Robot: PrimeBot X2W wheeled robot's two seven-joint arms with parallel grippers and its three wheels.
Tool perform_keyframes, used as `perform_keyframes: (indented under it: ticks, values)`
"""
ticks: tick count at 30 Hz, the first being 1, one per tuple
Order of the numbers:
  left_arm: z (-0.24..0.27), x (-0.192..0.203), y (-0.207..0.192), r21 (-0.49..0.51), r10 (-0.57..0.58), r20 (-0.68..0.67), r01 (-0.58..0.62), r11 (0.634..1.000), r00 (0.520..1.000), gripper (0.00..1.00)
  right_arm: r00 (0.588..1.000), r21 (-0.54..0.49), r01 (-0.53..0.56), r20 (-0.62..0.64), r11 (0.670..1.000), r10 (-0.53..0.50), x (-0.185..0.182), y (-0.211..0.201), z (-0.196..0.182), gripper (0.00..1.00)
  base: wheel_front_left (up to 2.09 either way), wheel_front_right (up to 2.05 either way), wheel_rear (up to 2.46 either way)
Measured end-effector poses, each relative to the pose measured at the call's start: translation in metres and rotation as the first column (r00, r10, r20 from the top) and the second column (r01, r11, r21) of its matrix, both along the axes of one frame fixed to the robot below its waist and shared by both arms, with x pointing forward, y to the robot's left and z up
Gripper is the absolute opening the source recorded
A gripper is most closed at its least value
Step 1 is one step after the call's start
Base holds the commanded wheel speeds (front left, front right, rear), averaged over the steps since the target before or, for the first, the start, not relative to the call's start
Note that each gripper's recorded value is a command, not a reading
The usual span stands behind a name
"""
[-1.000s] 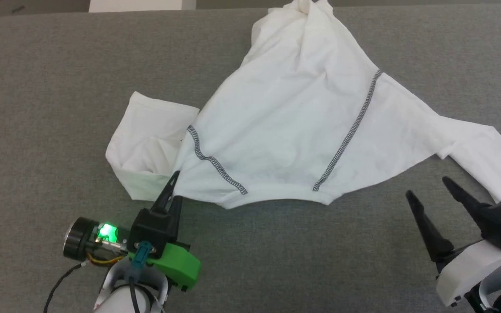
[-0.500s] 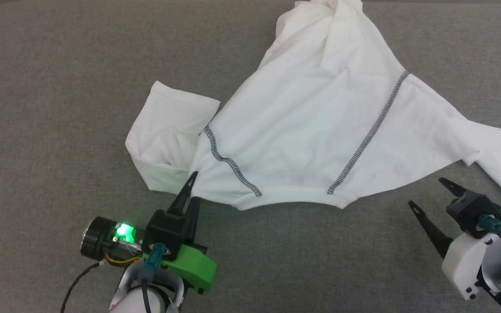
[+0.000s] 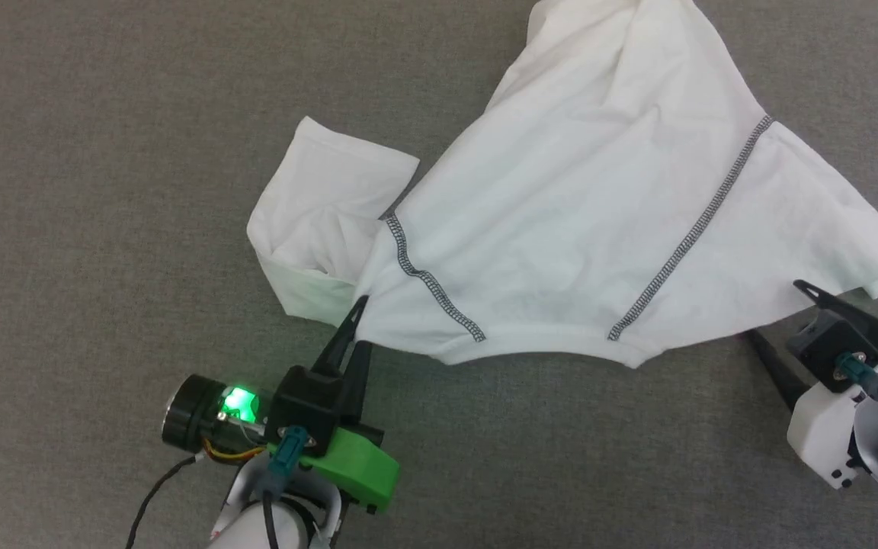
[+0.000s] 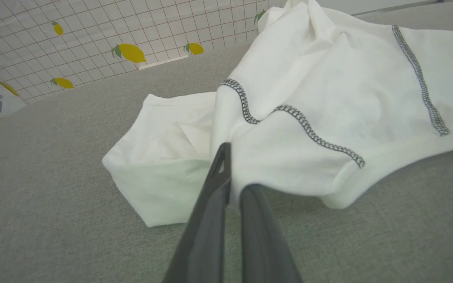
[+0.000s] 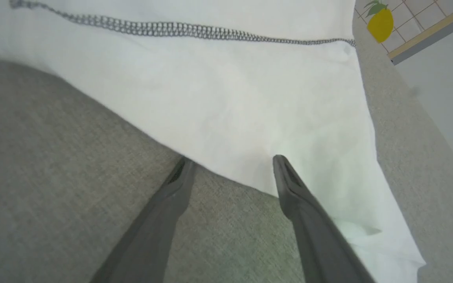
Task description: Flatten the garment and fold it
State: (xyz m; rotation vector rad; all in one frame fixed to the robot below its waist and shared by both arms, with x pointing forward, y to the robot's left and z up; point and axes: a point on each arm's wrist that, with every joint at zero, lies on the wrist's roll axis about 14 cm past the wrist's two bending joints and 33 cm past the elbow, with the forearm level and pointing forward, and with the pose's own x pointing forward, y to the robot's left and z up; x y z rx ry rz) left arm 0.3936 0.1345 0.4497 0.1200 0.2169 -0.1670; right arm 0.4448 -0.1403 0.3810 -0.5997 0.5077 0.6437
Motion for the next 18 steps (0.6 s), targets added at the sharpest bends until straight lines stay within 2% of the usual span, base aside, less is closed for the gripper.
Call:
perform_keyframes:
  ticks: [5,6,7,13,18]
  values:
    - [-0.004,0.0,-0.001,-0.011,0.005,-0.013,-0.005,1.0,1.0,0.0,1.0,0.018,0.002,-0.001,1.0,-0.002,0.007,0.005,-0.006,1.0,0.0,0.0,0.0]
    - [-0.005,0.001,-0.002,-0.012,0.005,-0.015,-0.005,1.0,1.0,0.0,1.0,0.026,0.005,-0.001,1.0,-0.005,0.008,0.007,-0.007,0.45,0.0,0.0,0.0]
    - [-0.006,0.002,-0.002,-0.012,0.004,-0.015,-0.004,1.0,1.0,0.0,1.0,0.034,0.012,0.0,0.999,-0.012,0.01,0.007,-0.007,0.0,0.0,0.0,0.0]
    - [0.001,0.008,-0.003,-0.023,0.005,0.014,-0.004,1.0,1.0,0.0,0.997,0.12,0.064,0.023,0.991,-0.067,0.015,0.012,-0.001,0.0,0.0,0.0,0.0]
    - [0.022,0.014,-0.002,-0.084,0.028,0.086,-0.021,0.996,0.996,0.0,0.981,0.25,0.133,0.107,0.959,-0.164,0.027,0.009,0.031,0.0,0.0,0.0,0.0]
